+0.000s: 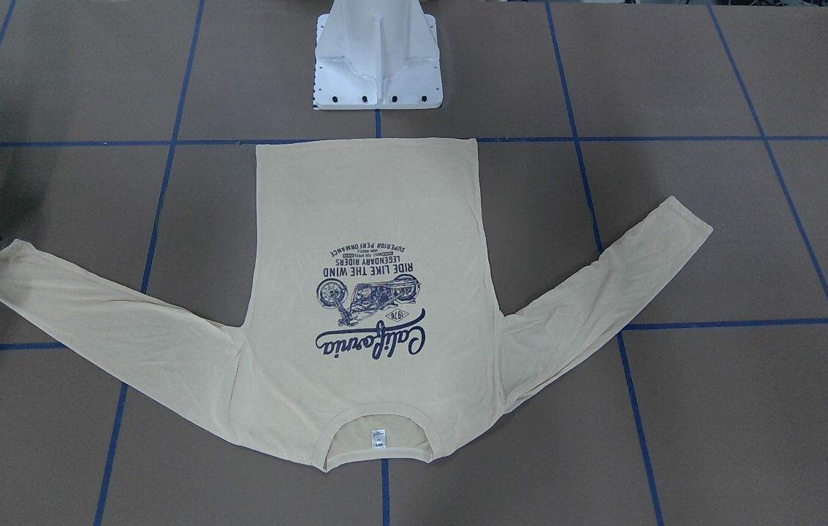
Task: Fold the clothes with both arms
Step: 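Grasp the beige shirt's sleeve cuff with the right gripper, then carry the held sleeve across the shirt body toward the left arm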
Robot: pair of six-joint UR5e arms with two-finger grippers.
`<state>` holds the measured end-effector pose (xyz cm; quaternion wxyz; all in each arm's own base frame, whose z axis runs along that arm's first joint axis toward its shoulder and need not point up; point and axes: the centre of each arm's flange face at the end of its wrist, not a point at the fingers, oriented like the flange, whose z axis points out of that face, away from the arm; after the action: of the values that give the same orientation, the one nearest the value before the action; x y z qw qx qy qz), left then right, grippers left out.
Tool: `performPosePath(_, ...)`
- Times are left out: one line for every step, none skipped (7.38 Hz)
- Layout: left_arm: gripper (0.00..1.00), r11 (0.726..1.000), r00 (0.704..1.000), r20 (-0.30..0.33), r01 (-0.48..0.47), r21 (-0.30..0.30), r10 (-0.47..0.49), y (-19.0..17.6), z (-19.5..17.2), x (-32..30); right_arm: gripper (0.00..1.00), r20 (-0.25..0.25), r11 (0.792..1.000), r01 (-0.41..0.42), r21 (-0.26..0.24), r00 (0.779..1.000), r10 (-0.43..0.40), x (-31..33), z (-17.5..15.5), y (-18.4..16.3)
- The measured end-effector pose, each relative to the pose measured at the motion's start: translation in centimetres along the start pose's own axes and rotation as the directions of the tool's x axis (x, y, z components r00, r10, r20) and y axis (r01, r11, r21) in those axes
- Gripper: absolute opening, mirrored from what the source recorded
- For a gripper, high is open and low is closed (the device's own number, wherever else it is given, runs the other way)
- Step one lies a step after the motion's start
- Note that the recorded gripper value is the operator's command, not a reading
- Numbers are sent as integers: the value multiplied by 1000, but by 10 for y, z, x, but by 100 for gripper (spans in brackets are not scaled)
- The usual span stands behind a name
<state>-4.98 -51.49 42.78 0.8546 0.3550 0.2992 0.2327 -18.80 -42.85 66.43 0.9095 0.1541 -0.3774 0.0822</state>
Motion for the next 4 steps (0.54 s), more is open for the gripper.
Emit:
performPosePath(100,1000,1000,0,0,0,0,0,0,0,0,13,1000,4,7,1000,-4,-6,-7,-2)
performPosePath(100,1000,1000,0,0,0,0,0,0,0,0,37,1000,3,18,999,-4,-25,-22,-9)
performPosePath(100,1000,1000,1,0,0,0,0,0,0,0,53,1000,-16,21,998,15,-57,-43,-23)
performPosePath(100,1000,1000,1,1,0,-1,0,0,0,0,54,999,-50,19,997,49,-104,-70,-46)
